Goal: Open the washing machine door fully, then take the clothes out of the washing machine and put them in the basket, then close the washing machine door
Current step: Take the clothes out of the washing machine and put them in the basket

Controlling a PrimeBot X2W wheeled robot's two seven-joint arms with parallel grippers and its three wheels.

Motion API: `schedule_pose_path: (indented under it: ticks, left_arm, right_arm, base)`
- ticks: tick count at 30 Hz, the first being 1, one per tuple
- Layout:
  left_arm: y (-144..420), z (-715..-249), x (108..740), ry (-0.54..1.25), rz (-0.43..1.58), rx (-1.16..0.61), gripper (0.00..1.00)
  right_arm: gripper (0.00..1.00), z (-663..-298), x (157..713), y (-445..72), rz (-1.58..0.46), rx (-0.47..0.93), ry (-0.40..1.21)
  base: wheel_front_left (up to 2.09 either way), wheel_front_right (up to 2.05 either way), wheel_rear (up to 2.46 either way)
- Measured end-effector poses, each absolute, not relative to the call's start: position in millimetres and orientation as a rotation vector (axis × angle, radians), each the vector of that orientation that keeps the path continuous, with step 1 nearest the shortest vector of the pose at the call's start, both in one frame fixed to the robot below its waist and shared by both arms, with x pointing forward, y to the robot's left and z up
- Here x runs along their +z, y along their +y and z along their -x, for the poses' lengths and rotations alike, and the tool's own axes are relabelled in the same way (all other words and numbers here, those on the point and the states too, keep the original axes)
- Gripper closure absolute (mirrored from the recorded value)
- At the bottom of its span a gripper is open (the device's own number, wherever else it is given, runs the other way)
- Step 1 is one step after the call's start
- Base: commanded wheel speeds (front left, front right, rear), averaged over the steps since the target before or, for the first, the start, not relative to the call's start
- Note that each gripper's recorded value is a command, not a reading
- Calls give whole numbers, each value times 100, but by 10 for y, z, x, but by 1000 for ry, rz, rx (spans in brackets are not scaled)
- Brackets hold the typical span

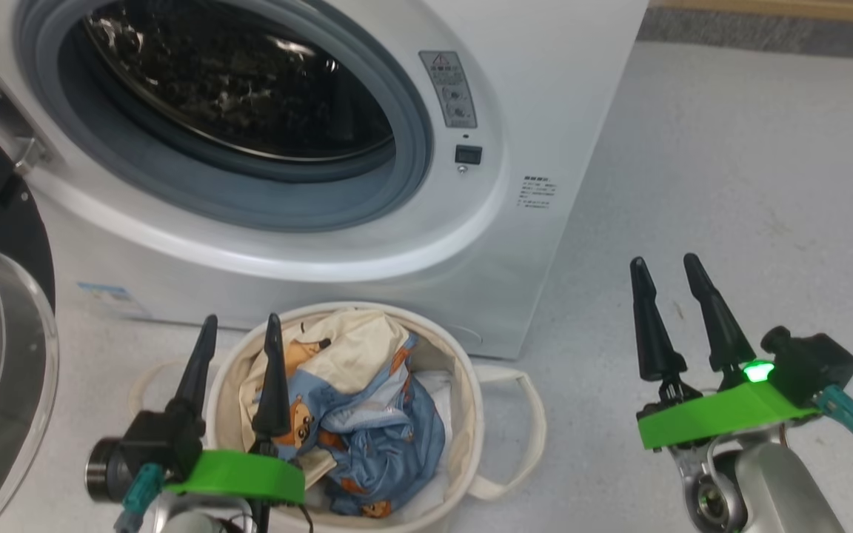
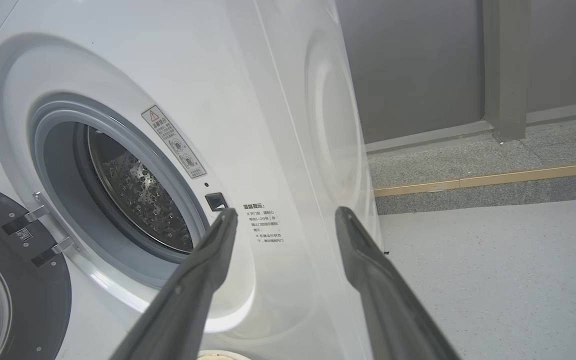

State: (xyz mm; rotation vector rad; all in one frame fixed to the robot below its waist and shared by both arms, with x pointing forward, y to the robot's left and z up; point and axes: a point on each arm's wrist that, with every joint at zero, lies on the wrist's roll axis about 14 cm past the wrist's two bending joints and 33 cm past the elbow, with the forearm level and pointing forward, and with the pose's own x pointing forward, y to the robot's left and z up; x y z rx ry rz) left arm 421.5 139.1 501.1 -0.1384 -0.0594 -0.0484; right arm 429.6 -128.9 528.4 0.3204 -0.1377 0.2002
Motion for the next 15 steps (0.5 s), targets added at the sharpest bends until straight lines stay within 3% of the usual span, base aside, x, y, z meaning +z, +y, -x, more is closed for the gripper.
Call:
schedule_pose_path:
  ticks: [15]
  left_arm:
    - [1329,-4129,5080,-75,131,-70,0]
  right_arm:
    - [0,-4175,5355,-1340,-329,188,-152]
  base:
    - [0,0,0]
